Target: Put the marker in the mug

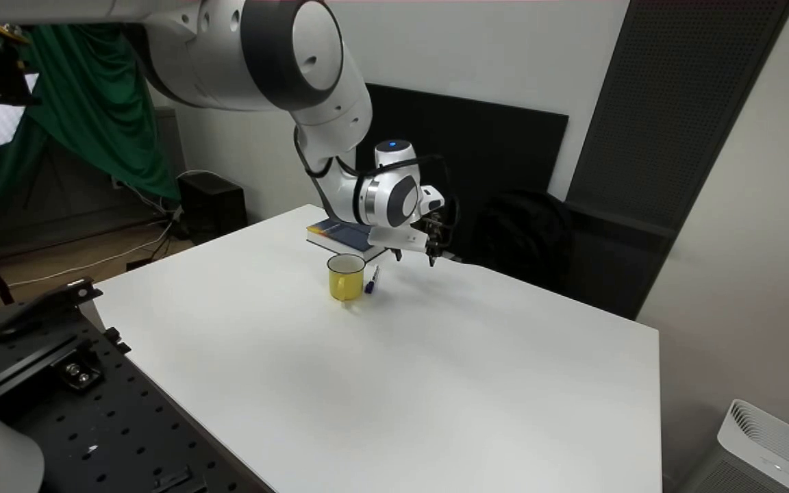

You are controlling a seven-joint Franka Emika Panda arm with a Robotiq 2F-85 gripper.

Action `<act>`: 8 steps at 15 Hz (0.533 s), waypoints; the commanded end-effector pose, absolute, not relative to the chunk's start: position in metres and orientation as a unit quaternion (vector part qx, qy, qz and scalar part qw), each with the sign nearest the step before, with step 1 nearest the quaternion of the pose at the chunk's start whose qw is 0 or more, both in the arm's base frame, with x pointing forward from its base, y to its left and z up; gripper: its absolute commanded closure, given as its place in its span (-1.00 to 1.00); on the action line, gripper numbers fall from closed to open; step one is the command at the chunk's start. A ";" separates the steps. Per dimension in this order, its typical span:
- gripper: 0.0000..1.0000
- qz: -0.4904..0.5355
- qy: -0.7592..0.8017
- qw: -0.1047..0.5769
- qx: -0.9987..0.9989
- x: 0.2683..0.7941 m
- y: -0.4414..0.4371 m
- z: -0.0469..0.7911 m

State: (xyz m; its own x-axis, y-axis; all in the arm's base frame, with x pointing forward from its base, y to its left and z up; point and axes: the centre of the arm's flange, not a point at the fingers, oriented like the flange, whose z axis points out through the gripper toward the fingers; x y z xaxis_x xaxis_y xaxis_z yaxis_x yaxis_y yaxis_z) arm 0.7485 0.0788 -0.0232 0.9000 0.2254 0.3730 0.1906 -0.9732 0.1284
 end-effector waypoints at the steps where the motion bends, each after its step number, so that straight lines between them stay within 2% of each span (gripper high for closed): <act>1: -1.00 0.218 0.095 0.027 0.971 0.781 0.092 -0.047; 8: -1.00 0.227 0.117 -0.006 0.967 0.784 0.128 -0.056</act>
